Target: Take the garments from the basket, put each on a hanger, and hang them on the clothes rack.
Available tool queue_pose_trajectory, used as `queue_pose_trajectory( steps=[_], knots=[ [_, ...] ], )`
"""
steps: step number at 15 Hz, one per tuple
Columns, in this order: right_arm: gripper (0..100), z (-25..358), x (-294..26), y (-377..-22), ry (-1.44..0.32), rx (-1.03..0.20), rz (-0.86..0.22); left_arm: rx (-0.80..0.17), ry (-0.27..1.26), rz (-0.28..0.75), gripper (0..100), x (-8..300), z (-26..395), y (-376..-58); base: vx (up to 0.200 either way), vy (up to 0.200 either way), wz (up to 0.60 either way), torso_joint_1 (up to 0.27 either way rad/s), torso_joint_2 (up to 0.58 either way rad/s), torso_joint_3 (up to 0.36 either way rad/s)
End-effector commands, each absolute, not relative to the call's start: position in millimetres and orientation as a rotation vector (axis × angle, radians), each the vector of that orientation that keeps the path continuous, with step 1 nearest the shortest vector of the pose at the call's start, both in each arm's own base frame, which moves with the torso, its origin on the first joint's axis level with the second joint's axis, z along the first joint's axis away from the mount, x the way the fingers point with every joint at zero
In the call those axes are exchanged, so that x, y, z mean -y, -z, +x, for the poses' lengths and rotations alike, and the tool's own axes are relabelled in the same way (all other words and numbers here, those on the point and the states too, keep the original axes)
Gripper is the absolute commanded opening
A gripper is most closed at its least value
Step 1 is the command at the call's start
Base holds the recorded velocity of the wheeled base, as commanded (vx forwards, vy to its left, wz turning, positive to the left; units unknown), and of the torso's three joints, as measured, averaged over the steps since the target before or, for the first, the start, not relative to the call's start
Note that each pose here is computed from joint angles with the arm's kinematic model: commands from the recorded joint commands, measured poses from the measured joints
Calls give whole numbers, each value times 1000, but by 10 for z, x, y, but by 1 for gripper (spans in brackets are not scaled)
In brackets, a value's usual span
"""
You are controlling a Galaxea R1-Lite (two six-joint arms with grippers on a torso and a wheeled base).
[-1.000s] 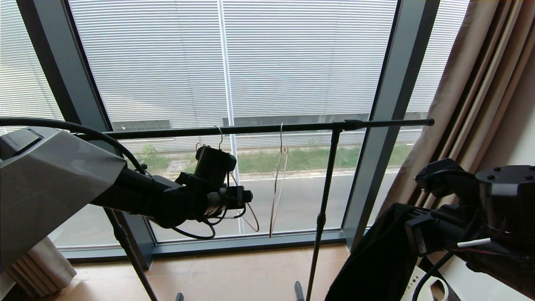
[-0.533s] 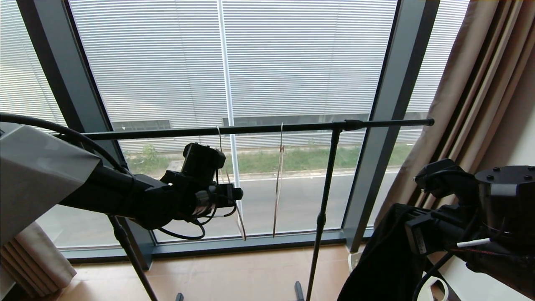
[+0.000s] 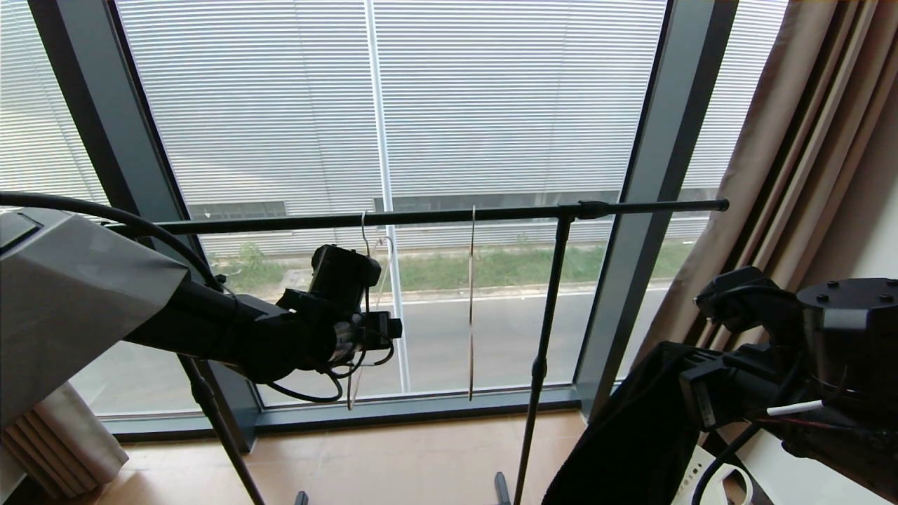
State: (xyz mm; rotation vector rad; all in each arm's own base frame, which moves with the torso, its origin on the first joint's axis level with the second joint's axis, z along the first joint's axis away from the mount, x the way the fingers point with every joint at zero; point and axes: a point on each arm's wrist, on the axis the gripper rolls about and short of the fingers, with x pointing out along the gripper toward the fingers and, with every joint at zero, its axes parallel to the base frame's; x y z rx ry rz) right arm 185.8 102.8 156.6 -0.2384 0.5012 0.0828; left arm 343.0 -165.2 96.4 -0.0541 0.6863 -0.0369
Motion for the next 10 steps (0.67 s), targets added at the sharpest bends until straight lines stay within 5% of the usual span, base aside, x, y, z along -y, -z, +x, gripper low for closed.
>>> queue_pose_trajectory(
  steps=[1, 10],
  knots=[
    [0, 1857, -1031, -1559, -84, -503, -240, -707, 23, -24, 100, 1687, 3497, -825, 0, 0, 0, 0, 0, 0],
    [0, 1855, -1030, -1562, -84, -502, -240, -697, 10, 8, 100, 1728, 3488, -804, 0, 0, 0, 0, 0, 0]
  ],
)
